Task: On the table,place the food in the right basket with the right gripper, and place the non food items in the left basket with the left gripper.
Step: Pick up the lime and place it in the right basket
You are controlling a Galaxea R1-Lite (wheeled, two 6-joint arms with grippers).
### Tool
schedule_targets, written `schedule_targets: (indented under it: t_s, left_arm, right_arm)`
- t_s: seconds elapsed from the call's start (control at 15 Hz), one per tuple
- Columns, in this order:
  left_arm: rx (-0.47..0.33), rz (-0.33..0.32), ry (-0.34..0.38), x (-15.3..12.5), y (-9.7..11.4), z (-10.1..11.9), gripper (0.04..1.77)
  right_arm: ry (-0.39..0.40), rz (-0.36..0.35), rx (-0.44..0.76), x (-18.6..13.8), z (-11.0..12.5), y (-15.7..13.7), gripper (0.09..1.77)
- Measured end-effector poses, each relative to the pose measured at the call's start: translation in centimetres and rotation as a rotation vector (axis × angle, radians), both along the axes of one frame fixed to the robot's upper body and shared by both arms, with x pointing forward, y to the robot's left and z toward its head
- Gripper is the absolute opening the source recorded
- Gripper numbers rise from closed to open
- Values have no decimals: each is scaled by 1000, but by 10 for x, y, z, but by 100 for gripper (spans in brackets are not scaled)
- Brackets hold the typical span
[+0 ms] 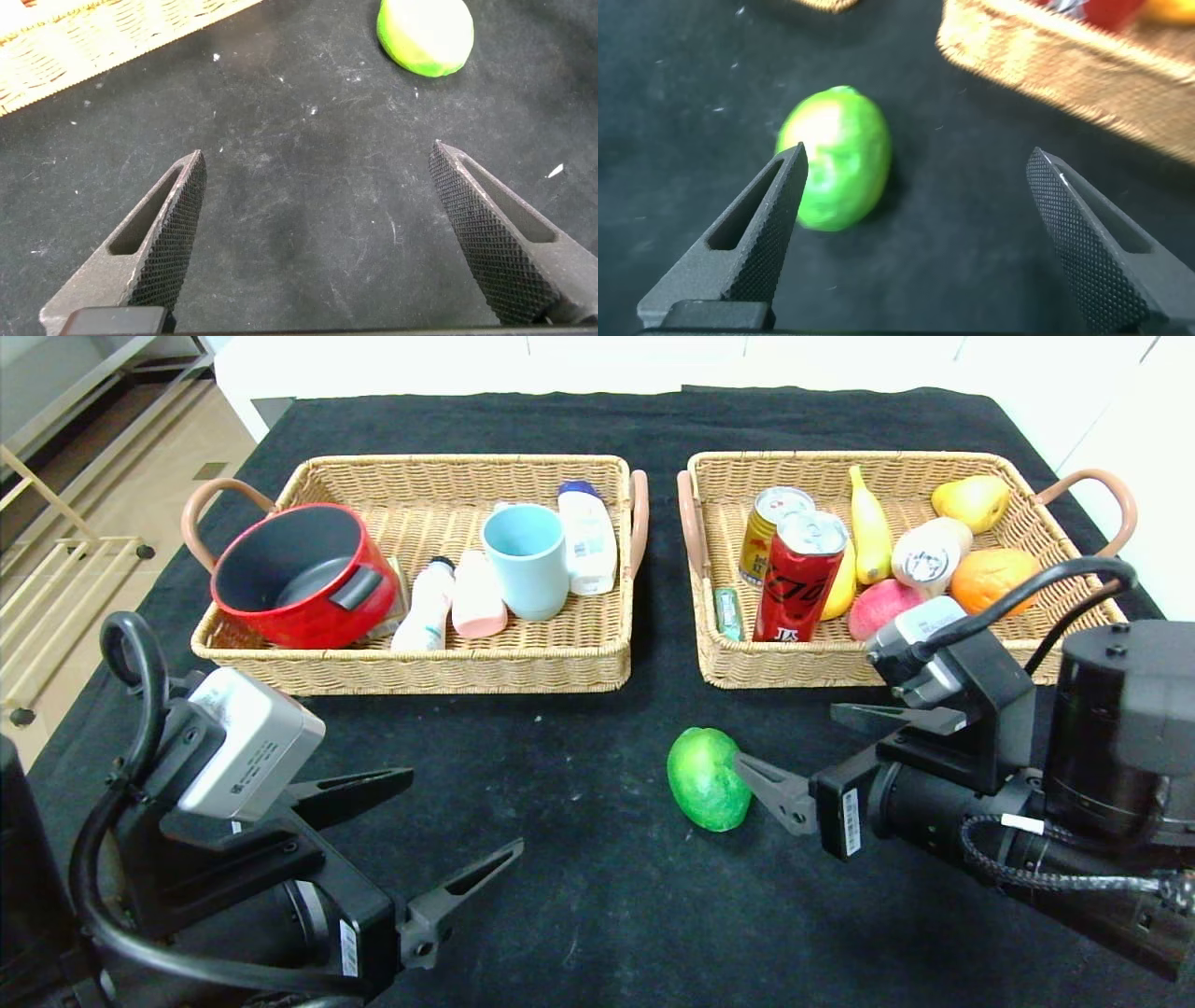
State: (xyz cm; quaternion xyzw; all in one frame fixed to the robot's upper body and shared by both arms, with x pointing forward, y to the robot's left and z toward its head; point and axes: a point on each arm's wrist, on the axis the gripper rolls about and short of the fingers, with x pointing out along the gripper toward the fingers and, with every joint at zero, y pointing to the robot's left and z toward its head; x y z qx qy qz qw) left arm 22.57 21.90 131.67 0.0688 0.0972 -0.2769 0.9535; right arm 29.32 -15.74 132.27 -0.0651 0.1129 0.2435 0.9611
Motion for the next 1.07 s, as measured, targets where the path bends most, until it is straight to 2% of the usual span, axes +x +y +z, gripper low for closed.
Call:
schedule_targets:
  t_s: [0.2, 0.4, 0.53, 0.87, 1.07]
  left_arm:
    - [2, 9, 1, 1, 1, 0, 172]
    - [2, 13, 1, 2, 1, 0, 172]
    - [3, 13, 2, 2, 1, 0, 172]
    - [0, 13, -4, 1, 2, 1, 172]
    - [-11, 13, -18, -1, 4, 4, 172]
  right_arm:
    - [64, -82, 6, 4, 16, 12, 171]
    - [62, -168, 17, 8, 21, 29, 171]
    - [54, -192, 8, 6, 19, 40, 171]
    - [82, -255, 75, 4, 10, 63, 171]
    - [107, -261, 70, 7, -2, 72, 171]
